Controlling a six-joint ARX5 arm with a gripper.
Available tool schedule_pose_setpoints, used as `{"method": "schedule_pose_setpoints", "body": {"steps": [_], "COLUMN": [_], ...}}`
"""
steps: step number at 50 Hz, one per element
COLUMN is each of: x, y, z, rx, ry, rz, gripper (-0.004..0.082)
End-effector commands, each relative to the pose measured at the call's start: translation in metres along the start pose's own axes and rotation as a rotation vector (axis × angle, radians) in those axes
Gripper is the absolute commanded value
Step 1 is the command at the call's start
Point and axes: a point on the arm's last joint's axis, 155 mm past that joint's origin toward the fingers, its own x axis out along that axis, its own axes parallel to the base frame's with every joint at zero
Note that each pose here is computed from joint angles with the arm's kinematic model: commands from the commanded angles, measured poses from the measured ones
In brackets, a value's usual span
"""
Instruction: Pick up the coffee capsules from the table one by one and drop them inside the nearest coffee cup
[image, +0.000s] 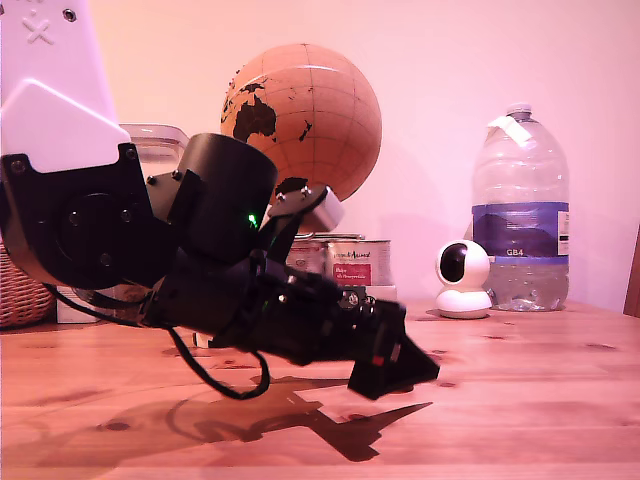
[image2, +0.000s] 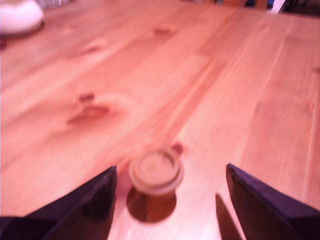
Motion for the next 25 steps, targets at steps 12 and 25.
{"method": "schedule_pose_setpoints", "body": {"steps": [12, 25], "x": [0.007, 0.013], "y": [0.003, 0.005], "z": [0.014, 0.009], "rx": [-0.005, -0.014], "ry": [0.008, 0.034], "rz": [0.004, 0.003], "gripper": [0.0623, 0.0621]}}
